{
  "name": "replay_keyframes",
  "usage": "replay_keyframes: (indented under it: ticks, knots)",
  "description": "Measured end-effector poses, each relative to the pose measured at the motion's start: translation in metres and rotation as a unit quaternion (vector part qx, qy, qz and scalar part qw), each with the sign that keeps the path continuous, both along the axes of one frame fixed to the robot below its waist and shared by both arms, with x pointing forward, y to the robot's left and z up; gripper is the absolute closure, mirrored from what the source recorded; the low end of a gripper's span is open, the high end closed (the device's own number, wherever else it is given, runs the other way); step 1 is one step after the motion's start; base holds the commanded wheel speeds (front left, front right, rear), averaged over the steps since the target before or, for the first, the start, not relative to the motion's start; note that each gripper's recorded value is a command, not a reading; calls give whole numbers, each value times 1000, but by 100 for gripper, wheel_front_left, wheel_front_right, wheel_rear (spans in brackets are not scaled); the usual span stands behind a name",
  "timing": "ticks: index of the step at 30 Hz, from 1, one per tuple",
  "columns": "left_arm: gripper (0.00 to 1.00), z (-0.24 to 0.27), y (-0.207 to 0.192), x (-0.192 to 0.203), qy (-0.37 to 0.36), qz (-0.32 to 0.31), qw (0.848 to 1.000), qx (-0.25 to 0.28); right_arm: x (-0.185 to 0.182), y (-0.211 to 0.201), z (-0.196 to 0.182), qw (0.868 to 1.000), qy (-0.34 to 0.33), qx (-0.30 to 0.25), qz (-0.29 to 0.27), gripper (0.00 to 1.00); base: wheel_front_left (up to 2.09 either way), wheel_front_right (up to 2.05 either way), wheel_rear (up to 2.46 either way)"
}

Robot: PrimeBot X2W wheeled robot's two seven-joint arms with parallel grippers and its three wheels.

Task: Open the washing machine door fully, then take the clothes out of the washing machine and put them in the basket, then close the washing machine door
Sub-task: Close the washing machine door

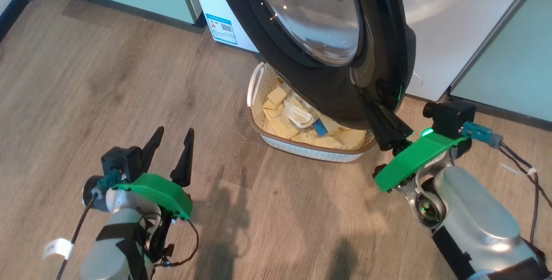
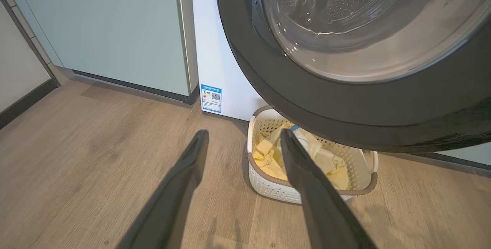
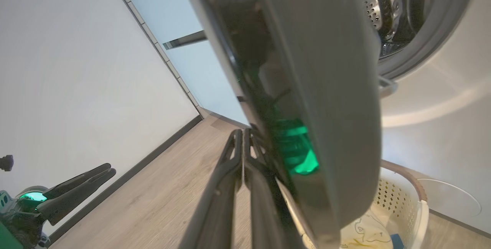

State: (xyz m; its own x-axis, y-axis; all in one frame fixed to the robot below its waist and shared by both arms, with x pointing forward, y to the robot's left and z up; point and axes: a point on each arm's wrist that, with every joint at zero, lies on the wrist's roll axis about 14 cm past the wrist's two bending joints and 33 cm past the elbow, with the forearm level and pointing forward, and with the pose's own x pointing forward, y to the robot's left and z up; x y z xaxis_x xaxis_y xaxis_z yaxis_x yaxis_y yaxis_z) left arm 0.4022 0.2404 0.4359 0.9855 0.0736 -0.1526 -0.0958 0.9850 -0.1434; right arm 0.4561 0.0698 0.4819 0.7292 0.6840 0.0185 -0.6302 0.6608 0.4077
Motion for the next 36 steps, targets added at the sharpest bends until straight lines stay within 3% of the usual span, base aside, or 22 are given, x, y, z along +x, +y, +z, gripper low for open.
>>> replay_keyframes:
  ticks: [6, 20, 28, 36]
  knots:
    - [0, -5, -4, 5, 6, -7, 1000, -1, 18, -16, -6, 999, 9, -2, -31, 100, 0, 0, 0]
    - [0, -17, -14, 36, 9, -21, 1000, 1, 99, -51, -4, 994, -11, -18, -105, 100, 0, 0, 0]
    - [0, -34, -23, 59, 18, -30, 999, -2, 156, -86, -13, 985, -6, -20, -172, 100, 0, 0, 0]
    - [0, -46, -30, 79, 20, -35, 999, -9, 194, -99, -17, 980, -13, -25, -199, 100, 0, 0, 0]
